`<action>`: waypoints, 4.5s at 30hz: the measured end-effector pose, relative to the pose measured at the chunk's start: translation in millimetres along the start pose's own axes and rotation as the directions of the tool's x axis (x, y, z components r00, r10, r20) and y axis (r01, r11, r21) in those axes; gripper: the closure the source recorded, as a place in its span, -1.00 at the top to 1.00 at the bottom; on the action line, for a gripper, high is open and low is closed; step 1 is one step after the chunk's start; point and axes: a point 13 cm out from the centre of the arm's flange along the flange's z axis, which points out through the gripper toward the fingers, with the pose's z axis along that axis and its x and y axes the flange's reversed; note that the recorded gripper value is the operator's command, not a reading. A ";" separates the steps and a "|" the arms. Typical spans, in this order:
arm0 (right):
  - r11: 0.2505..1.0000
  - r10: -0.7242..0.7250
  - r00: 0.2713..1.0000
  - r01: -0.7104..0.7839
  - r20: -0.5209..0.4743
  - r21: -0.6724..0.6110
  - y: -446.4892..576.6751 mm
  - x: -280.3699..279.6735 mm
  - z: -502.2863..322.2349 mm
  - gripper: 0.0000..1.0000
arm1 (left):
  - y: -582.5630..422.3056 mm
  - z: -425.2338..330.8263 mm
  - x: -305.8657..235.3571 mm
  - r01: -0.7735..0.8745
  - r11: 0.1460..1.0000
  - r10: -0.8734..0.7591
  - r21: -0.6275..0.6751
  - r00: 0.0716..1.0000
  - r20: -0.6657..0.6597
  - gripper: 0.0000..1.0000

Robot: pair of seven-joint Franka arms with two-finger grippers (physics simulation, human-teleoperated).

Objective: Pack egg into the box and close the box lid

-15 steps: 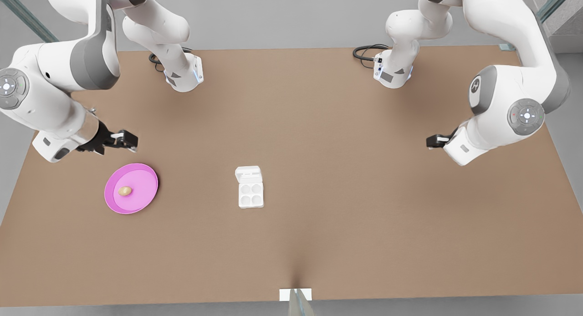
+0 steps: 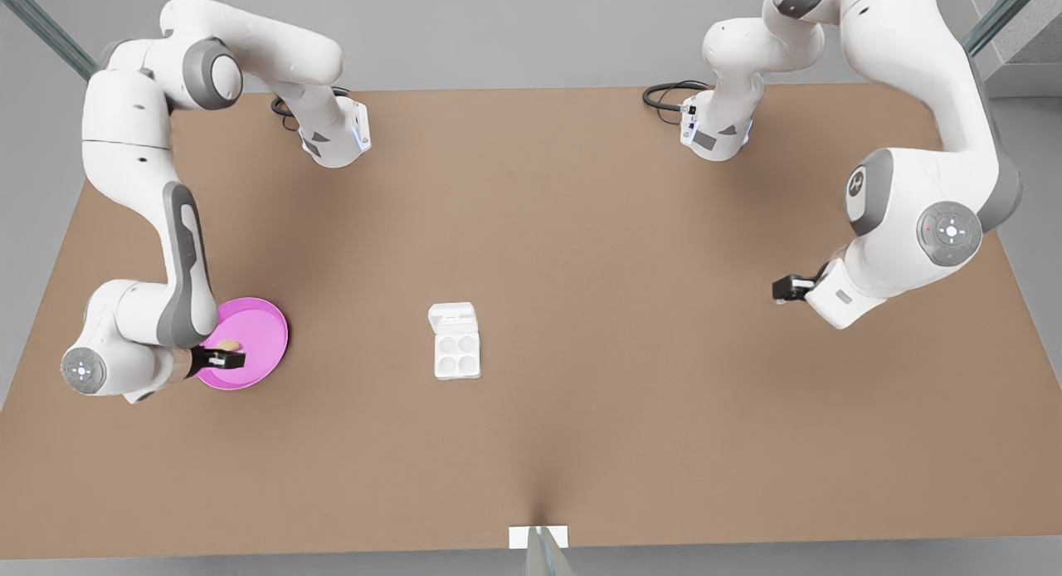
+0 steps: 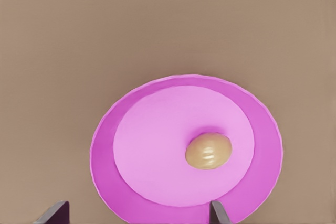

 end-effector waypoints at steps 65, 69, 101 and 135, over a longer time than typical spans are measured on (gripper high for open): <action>0.975 -0.223 0.889 0.206 0.401 0.084 13.6 -1.1 66.8 0.12 | -142.1 -37.5 21.1 -0.072 0.995 0.076 -0.066 0.994 0.074 1.00; 0.967 -0.252 0.884 0.246 0.394 0.067 76.5 4.5 59.1 0.12 | -145.1 -34.5 22.8 -0.062 0.996 0.066 -0.061 0.996 0.067 1.00; 0.975 -0.217 0.915 0.223 0.340 0.022 431.3 73.8 40.1 0.13 | -139.4 -33.3 30.8 -0.015 0.998 0.017 -0.068 0.999 0.040 1.00; 0.999 -0.024 0.959 0.015 0.283 0.034 113.7 133.3 -271.0 1.00 | -518.4 292.8 169.5 -0.261 0.934 0.270 -0.243 0.963 0.004 1.00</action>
